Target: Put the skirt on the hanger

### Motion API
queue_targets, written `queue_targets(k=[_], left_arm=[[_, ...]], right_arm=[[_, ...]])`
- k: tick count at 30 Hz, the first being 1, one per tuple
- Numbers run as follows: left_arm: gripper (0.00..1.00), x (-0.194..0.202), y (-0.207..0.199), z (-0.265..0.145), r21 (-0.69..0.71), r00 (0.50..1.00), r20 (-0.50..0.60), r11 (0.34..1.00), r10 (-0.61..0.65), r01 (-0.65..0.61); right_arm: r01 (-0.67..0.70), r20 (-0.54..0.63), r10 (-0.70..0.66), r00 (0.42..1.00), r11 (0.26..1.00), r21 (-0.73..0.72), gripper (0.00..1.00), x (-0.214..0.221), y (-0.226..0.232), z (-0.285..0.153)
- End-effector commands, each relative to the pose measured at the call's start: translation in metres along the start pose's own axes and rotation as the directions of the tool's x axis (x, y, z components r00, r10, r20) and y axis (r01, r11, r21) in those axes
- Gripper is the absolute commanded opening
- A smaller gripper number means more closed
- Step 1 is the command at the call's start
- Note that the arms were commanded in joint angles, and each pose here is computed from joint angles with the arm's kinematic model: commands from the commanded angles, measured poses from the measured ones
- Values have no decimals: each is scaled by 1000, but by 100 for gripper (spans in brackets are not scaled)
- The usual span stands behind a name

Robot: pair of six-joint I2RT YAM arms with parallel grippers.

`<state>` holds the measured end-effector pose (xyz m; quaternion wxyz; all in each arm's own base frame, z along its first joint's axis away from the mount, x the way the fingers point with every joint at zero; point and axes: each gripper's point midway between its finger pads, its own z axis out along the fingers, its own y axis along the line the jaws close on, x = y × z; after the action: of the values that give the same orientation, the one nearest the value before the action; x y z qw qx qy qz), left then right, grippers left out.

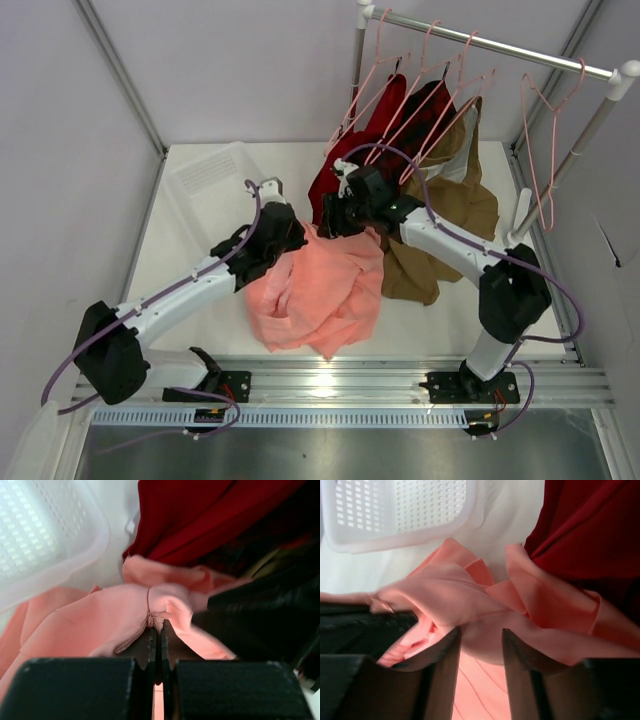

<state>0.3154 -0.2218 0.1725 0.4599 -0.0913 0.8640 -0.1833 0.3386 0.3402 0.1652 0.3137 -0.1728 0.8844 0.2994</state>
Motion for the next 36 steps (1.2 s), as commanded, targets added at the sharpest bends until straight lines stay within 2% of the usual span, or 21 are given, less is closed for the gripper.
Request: queue_targets(k=[1,2,4,5,6,8,14,19,27,36], left_arm=[[0,-71,-25,-24,47,977,171,992,-127,120],[0,-75,-25,-26,51,973,176,989,-146,139],[0,-88,-30,-34,69,964,193,983,-183,173],[0,-93,-30,-36,69,956,199,977,-213,203],[0,-107,-34,-41,74,945,225,971,-239,228],[0,-109,-32,-39,48,942,226,969,-248,243],[0,-140,-47,-47,58,909,271,948,-316,313],[0,-155,-40,-56,36,884,323,937,-339,346],[0,-147,-22,-58,14,872,326,925,-364,380],[0,-144,-3,-59,-11,866,317,911,-387,412]], right_arm=[[14,94,-13,995,1000,-5,56,-17,13,-43],[25,156,-20,988,999,-26,59,-26,21,-63],[26,152,-21,988,999,-31,68,-3,22,-69],[47,209,-33,977,997,-59,70,-9,32,-83],[63,187,-50,981,996,-65,71,10,36,-80],[97,201,-76,977,990,-99,74,19,53,-84],[127,190,-100,977,983,-136,76,46,112,-67],[64,157,-54,986,996,-64,77,52,123,-44],[32,182,-16,983,996,-84,77,52,154,-27],[111,96,-106,990,993,-51,76,91,170,-2]])
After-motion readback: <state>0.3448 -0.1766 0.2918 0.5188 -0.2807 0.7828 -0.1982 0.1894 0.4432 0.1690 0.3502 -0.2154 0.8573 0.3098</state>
